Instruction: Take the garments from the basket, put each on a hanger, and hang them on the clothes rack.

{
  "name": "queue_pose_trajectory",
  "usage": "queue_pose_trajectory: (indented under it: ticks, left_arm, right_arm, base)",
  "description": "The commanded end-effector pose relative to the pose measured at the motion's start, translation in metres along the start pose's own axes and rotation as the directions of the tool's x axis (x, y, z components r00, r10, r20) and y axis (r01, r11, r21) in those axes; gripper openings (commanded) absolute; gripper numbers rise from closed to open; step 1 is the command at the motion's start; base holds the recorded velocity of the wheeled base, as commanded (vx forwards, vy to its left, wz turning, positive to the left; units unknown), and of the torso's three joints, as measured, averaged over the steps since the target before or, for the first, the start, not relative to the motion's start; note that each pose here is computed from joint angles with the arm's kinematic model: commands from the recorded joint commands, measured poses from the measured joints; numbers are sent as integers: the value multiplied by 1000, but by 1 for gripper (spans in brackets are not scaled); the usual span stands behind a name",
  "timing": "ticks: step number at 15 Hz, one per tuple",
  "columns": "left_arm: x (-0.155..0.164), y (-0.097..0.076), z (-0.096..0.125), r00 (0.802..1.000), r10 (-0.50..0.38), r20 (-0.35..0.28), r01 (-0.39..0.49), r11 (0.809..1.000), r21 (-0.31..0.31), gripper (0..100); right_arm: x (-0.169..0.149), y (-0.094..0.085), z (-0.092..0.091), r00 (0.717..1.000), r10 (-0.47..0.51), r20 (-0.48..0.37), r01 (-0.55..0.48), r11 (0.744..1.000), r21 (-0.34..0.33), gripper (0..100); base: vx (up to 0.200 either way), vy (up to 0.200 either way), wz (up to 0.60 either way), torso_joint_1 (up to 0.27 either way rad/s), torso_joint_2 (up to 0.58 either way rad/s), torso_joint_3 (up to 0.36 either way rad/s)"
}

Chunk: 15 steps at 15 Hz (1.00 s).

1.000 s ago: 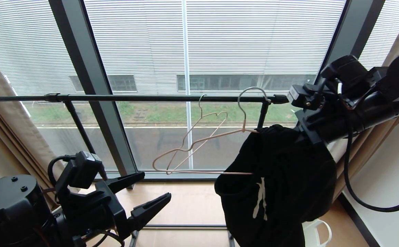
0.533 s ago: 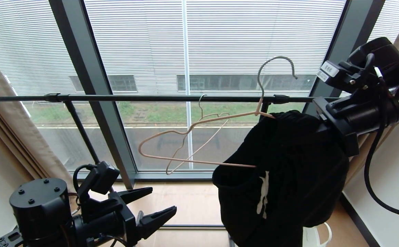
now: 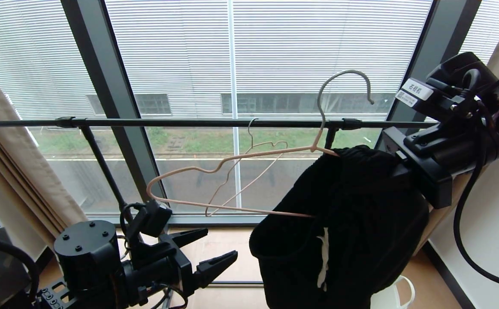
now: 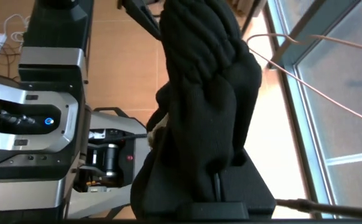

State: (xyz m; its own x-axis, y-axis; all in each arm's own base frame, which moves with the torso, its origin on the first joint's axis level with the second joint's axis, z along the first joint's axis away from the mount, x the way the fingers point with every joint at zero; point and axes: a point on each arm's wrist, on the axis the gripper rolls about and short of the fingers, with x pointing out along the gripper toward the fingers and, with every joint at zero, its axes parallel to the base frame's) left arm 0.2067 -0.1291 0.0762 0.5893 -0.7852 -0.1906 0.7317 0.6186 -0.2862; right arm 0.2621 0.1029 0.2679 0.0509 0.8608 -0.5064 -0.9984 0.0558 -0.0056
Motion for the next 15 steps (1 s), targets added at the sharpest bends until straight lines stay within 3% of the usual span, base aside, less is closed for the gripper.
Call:
queue_pose_trajectory:
  ticks: [1, 9, 13, 15]
  left_arm:
    - [5, 1, -12, 999, -2, -47, 1, 1000, -27, 100]
    - [3, 0, -11, 999, -6, -36, 5, 999, -32, 100]
    - [5, 1, -17, 998, -2, -62, -5, 994, -108, 100]
    - [5, 1, -16, 998, -7, -60, 0, 993, -116, 100]
  right_arm:
    - [9, 5, 3, 999, 37, -1, -37, 999, -20, 0]
    - [20, 15, 12, 995, 97, 14, -96, 994, -55, 0]
    - [14, 13, 11, 988, 128, 85, -124, 991, -48, 0]
    - [14, 13, 10, 988, 130, 83, -126, 991, -46, 0]
  base:
    - [0, 0, 0, 0, 0, 0]
    - [0, 0, 0, 0, 0, 0]
    - [0, 0, 0, 0, 0, 0]
    - [0, 0, 0, 0, 0, 0]
